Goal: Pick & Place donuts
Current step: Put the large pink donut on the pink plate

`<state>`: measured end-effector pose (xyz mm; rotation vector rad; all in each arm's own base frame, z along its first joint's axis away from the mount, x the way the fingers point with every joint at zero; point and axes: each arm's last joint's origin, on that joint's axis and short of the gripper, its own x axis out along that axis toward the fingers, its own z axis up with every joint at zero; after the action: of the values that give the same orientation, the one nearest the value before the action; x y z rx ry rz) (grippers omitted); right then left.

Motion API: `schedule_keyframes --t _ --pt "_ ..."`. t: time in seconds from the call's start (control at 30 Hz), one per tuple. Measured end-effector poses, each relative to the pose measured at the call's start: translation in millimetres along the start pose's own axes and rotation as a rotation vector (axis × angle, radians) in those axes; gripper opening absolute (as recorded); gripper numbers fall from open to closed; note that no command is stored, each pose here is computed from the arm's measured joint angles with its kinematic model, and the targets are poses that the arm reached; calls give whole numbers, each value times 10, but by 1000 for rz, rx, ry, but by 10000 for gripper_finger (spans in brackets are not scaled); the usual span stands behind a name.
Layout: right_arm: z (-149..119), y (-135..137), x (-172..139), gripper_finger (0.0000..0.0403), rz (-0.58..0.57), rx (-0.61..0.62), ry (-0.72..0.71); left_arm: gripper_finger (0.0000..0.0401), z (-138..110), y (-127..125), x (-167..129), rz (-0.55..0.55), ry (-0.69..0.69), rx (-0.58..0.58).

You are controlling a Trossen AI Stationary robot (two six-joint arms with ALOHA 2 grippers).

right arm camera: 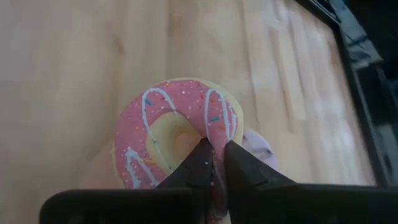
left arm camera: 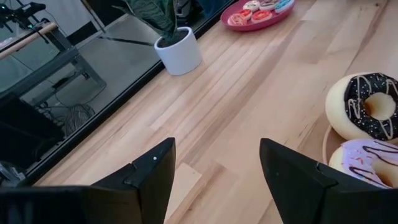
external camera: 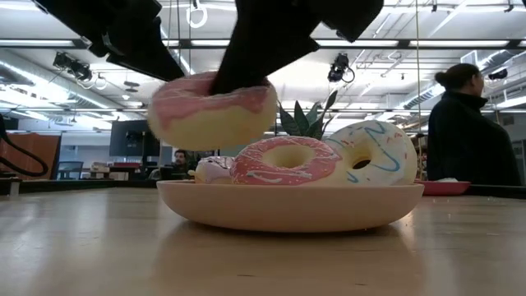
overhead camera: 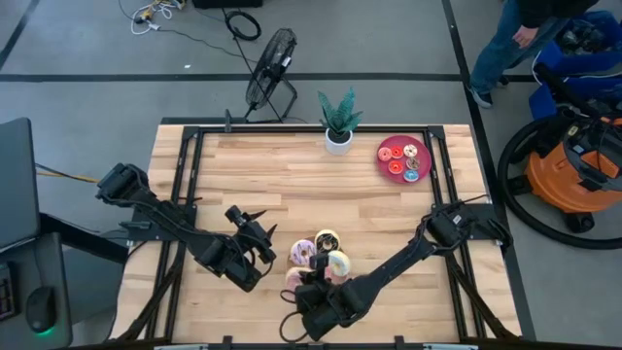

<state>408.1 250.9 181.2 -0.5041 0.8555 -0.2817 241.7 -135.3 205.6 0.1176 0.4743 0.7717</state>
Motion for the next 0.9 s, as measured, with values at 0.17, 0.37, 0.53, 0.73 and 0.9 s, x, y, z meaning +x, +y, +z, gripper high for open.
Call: schedule_keyframes --t 0.17,0.37,0.53,0.73,0.9 --pt "-43 -49 22 29 -34 46 41 238 3 -4 0 -2 -2 -6" --pt "-42 -77 117 29 -14 79 59 238 4 -7 0 -3 -2 -8" --pt "-64 -58 159 29 12 82 81 238 4 -8 0 -3 -2 -9" --pt "-69 -85 191 29 37 104 104 238 5 -9 0 -4 -2 -11" --pt "-69 -90 195 42 35 102 105 238 5 -9 0 -4 -2 -11"
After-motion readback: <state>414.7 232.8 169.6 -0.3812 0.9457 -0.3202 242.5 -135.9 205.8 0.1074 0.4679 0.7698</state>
